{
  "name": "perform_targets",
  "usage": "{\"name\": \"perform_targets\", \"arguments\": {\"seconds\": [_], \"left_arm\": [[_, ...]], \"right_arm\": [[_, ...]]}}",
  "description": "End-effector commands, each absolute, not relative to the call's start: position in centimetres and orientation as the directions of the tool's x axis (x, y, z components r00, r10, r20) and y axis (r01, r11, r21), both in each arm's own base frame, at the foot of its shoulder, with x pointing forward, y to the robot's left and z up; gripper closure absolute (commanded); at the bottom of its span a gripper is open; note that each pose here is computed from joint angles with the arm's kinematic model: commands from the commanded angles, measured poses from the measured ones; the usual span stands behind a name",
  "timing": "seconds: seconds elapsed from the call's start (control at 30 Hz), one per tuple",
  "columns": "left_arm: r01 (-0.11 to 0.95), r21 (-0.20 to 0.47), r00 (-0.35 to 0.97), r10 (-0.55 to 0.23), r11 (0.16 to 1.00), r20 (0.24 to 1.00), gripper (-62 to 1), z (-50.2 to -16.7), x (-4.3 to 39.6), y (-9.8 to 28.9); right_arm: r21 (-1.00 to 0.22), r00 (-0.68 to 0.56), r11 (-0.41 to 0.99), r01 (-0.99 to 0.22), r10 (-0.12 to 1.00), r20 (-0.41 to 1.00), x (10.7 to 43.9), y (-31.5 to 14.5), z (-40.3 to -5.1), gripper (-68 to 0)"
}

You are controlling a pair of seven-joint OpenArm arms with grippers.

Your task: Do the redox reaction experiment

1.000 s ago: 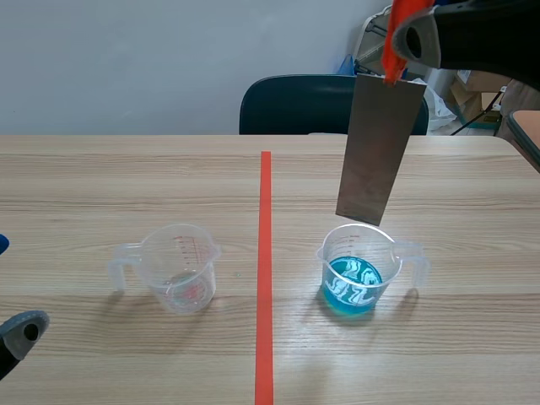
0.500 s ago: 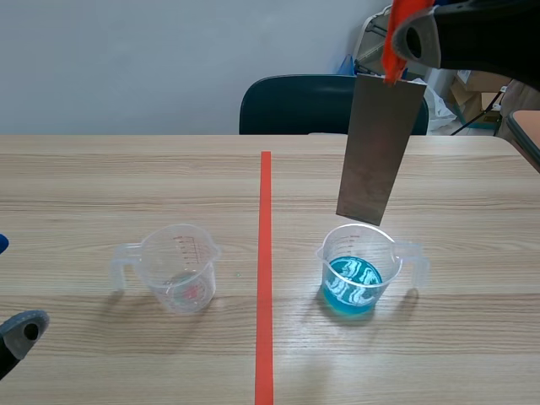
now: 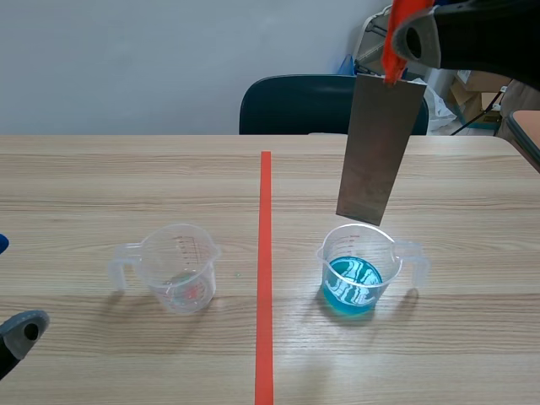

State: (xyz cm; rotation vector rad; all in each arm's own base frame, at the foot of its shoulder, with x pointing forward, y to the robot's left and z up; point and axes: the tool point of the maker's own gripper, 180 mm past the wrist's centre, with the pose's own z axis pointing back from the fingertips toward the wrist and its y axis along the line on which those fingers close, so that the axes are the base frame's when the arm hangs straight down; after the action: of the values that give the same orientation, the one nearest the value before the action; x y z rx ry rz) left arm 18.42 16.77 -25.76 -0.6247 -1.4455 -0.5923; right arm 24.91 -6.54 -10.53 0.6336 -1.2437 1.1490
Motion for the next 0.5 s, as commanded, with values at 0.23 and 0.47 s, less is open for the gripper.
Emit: {"name": "perform_targets", "arguments": {"seconds": [0.23, 0.47], "left_arm": [[0.706, -0.045, 0.027, 0.036, 0.707, 0.999, -62.3, -25.13, 18.40, 16.37], [0.706, -0.045, 0.027, 0.036, 0.707, 0.999, -62.3, -25.12, 18.40, 16.38]], "right_arm": [[-0.220, -0.109, 0.338, -0.915, 0.318, 0.942, 24.84, -6.48, -9.83, -0.6], [-0.253, -0.140, 0.342, -0.905, 0.323, 0.936, 25.30, -6.46, -9.04, -0.6]]}}
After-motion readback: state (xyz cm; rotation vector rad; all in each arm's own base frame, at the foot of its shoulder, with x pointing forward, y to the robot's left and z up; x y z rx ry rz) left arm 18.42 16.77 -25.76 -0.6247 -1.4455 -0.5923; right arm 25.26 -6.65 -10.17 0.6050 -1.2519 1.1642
